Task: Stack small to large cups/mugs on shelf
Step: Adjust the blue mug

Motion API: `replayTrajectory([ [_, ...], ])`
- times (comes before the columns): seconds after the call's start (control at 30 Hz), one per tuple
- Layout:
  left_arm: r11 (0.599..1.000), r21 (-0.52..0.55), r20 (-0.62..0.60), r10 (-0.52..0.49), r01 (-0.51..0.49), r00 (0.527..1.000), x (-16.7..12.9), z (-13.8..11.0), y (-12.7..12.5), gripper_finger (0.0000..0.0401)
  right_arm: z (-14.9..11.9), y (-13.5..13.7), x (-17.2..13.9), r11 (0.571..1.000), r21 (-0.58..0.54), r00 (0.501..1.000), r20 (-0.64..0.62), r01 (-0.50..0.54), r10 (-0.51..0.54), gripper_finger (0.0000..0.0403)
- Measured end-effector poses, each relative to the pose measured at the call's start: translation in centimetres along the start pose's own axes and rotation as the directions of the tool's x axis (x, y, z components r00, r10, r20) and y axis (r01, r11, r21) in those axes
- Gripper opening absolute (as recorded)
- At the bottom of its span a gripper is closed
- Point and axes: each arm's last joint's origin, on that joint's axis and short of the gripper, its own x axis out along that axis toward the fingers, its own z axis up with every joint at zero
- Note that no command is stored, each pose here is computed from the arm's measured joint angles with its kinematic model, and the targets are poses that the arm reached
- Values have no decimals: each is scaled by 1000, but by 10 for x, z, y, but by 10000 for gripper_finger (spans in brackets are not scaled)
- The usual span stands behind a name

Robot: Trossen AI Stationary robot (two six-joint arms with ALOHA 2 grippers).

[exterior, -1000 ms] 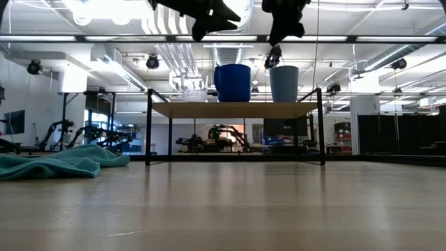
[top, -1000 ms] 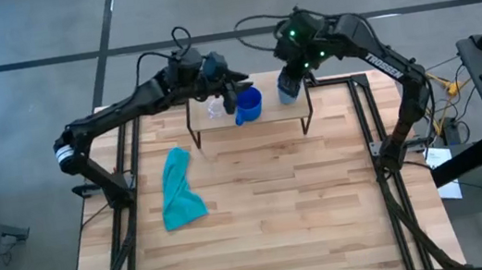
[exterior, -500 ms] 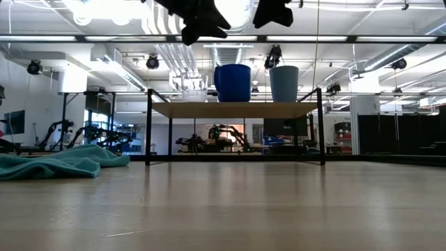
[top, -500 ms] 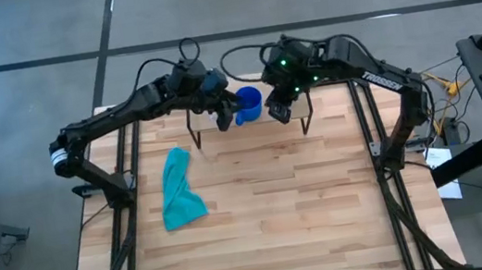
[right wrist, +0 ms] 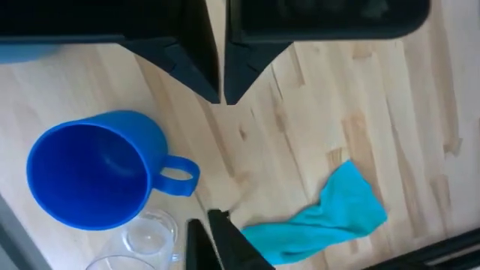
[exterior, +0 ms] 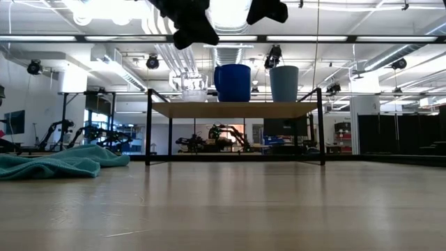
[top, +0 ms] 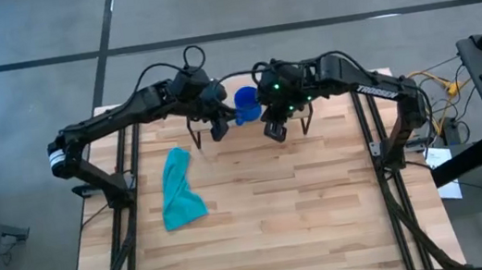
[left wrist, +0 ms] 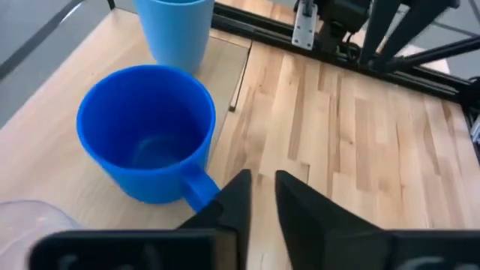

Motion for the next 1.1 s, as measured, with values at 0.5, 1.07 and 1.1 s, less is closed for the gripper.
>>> replayTrajectory([
  [0.5, 994, 22, -29, 110, -109, 994, 21, -24, 8, 0, -4, 5, 21, 997, 46, 998, 6, 57, -58, 9],
  [1.07, 985, 29, 49, 170, -172, 984, 20, -17, 13, 0, -12, -8, 55, 993, 87, 997, -18, 81, -80, 8],
  [1.1, 985, 29, 49, 170, -172, 984, 20, -17, 13, 0, -12, -8, 55, 993, 88, 997, -18, 82, -80, 8],
])
